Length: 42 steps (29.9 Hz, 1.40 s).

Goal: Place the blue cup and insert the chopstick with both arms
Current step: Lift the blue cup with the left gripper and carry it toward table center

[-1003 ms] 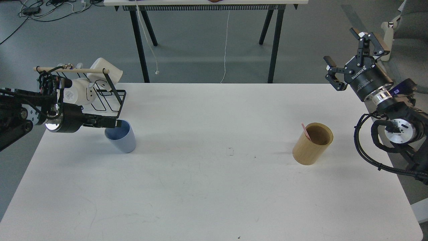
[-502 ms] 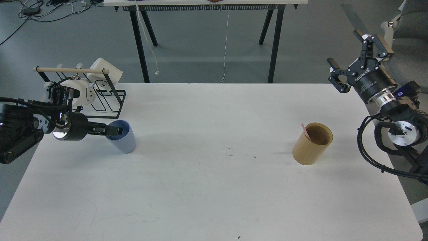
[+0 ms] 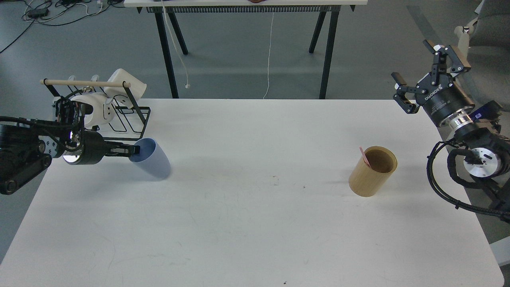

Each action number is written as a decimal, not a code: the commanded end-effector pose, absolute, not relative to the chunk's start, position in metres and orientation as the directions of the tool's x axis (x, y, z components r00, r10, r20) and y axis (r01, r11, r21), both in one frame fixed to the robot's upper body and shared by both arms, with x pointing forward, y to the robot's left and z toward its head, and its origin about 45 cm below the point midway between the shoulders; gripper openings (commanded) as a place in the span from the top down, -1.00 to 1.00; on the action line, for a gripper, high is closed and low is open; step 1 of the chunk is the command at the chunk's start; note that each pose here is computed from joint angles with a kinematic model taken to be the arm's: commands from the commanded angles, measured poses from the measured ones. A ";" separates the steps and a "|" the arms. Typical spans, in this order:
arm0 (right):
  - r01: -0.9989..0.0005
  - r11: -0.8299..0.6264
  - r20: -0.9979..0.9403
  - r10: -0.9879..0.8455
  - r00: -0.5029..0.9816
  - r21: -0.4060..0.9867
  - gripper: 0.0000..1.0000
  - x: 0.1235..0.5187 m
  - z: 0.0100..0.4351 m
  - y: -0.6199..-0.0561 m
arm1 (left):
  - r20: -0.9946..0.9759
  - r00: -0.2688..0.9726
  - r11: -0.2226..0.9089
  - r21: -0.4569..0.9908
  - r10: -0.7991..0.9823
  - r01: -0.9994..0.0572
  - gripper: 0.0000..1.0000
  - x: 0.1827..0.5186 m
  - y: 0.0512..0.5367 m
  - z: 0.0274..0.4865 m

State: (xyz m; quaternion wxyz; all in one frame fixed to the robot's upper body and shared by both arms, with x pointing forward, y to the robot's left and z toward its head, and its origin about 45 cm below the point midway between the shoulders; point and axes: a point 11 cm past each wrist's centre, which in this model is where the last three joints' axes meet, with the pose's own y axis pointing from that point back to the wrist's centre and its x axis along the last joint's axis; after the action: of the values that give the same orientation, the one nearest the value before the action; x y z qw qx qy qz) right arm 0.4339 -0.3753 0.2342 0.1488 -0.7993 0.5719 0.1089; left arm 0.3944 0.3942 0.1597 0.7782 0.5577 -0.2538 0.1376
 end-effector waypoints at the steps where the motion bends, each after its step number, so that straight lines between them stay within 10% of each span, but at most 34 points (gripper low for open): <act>1: -0.952 -0.276 -0.336 -0.891 0.304 -0.129 -0.98 0.434 0.243 -0.388 | 0.586 0.809 0.371 0.763 -0.048 -0.530 1.00 0.403 0.388 0.177; 12: -0.984 -0.009 -0.376 -0.923 0.077 -0.179 -0.98 0.398 0.275 -0.502 | 0.702 0.691 0.640 0.613 -0.172 -0.463 1.00 0.440 0.238 0.236; 42: -0.993 0.015 -0.364 -0.931 0.029 -0.117 -0.98 0.378 0.255 -0.517 | 0.579 0.518 0.473 0.814 -0.629 -0.337 1.00 0.439 0.138 0.170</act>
State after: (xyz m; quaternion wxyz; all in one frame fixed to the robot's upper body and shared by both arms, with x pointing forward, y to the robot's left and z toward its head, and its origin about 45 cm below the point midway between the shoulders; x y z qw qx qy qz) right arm 0.3784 -0.5170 0.2556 0.1733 -0.6958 0.6913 0.0893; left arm 0.4431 0.1472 0.1720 0.7081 0.5109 -0.4778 -0.0963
